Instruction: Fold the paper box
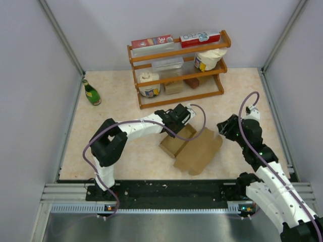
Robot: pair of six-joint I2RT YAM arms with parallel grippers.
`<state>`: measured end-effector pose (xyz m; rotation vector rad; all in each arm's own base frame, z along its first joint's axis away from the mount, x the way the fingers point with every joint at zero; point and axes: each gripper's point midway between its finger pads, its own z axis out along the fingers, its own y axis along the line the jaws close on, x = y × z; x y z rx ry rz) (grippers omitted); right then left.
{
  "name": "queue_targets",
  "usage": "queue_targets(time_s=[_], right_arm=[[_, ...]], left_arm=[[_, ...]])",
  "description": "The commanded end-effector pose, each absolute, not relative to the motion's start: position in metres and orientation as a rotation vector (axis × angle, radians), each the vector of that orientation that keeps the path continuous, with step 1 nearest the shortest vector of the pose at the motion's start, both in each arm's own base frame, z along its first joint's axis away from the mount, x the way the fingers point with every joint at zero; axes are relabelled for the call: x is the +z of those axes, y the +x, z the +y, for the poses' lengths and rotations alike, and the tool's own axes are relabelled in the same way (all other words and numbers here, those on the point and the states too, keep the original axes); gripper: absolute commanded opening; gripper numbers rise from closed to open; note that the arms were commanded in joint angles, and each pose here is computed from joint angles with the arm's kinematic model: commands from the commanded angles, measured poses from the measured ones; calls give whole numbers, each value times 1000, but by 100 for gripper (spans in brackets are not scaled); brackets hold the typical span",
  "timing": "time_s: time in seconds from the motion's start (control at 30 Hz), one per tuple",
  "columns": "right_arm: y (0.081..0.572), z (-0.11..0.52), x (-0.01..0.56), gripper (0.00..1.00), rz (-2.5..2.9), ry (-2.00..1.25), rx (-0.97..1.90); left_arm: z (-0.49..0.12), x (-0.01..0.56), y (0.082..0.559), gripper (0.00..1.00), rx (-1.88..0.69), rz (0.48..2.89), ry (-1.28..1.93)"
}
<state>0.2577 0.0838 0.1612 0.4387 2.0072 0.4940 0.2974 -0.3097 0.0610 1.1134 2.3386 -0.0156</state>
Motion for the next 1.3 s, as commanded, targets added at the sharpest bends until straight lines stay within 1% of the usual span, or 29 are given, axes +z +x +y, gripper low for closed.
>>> queue_targets(time_s=[0.0, 0.2, 0.37, 0.53, 0.67, 0.73, 0.8, 1.0, 1.1, 1.27], right_arm=[[263, 87, 199, 49, 1935, 379, 528], [258, 89, 216, 53, 1952, 334, 527], [244, 73, 222, 58, 2005, 420, 451], [219, 68, 192, 62, 2161, 549, 422], [198, 79, 164, 67, 2277, 606, 487], [190, 82, 157, 70, 2287, 628, 522], [182, 87, 153, 71, 2291, 642, 576], [164, 108, 129, 71, 2345, 686, 751], [163, 117, 119, 67, 2343, 714, 827], [160, 119, 110, 65, 2360, 729, 838]], left_arm=[[-334, 80, 291, 19, -264, 2304, 1059], [-337, 70, 289, 19, -351, 2355, 973], [-335, 67, 293, 17, -387, 2389, 886], [-335, 61, 292, 17, -437, 2422, 839], [-335, 56, 292, 17, -450, 2441, 816], [-335, 54, 291, 17, -460, 2445, 812], [-336, 53, 291, 17, -467, 2447, 811], [-339, 50, 289, 16, -487, 2456, 818], [-340, 49, 288, 16, -497, 2460, 816], [-341, 47, 287, 16, -508, 2463, 814]])
